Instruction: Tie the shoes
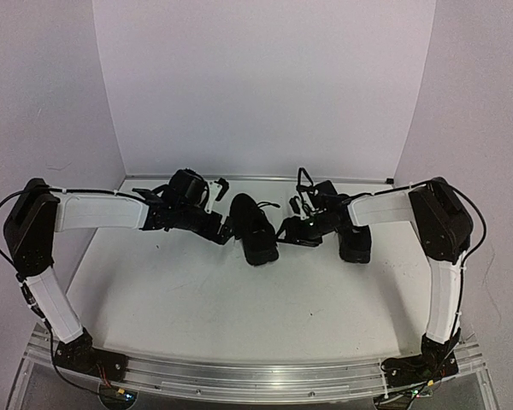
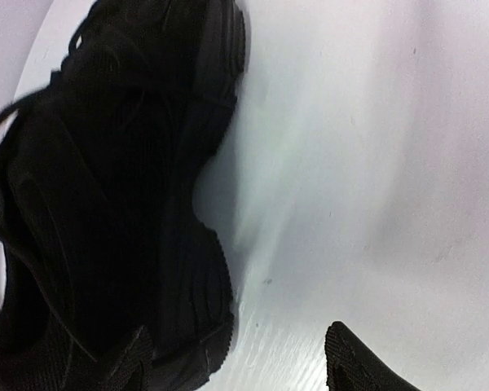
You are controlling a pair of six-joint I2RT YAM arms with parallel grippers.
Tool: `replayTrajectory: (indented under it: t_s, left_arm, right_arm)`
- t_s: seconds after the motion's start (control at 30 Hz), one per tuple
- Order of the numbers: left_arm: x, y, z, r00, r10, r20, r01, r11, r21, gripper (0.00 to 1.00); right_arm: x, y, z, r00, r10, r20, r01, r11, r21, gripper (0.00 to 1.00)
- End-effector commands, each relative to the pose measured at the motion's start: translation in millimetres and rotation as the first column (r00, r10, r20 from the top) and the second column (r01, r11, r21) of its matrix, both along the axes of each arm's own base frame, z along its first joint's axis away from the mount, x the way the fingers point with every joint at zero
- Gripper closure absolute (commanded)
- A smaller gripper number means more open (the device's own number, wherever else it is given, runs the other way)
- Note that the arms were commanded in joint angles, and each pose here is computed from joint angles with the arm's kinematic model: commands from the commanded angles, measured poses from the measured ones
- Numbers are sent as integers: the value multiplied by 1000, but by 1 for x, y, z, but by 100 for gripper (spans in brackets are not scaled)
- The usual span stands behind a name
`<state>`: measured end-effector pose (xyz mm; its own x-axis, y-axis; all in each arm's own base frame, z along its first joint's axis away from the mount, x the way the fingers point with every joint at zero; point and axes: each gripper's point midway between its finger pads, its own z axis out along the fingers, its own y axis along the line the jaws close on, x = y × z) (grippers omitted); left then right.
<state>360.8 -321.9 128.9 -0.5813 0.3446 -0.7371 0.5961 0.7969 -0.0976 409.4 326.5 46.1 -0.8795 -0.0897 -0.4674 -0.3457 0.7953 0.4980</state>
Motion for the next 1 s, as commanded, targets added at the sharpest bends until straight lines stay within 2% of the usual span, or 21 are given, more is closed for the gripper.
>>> replayTrajectory:
  t_s: [0.0,0.17,0.3,0.47,0.57,0.6,0.7,0.8,0.97]
  left_arm:
    - [19,21,41,992,125,32,-122,990,-75,0]
    - [22,32,44,984,178,-9,-177,978,-114,0]
    - [23,42,50,976,217,-36,-219,966,-137,0]
    - [24,58,64,959,280,-45,-283,955,-92,0]
    - [22,79,83,944,330,-18,-331,940,-78,0]
    - [20,88,95,937,349,-7,-348,932,-98,0]
    - [9,113,104,914,407,-1,-403,906,-127,0]
    - [-8,133,99,892,452,-3,-450,886,-111,0]
    - [-33,151,61,870,488,-70,-492,869,-58,0]
  right_arm:
    - [-26,20,7,993,113,-34,-110,991,79,32]
    - [-46,58,10,980,195,-38,-189,974,126,32]
    - [-48,60,20,981,193,-25,-189,973,132,31]
    - [-57,25,56,990,133,42,-137,985,104,23]
    - [-73,-2,94,986,104,130,-115,990,81,6]
    - [-79,-11,110,981,93,168,-108,991,82,2]
    - [-95,-36,153,960,45,276,-74,992,97,2]
    - [-108,-54,174,944,11,329,-45,994,97,2]
    - [-124,-72,145,955,11,296,-27,998,49,2]
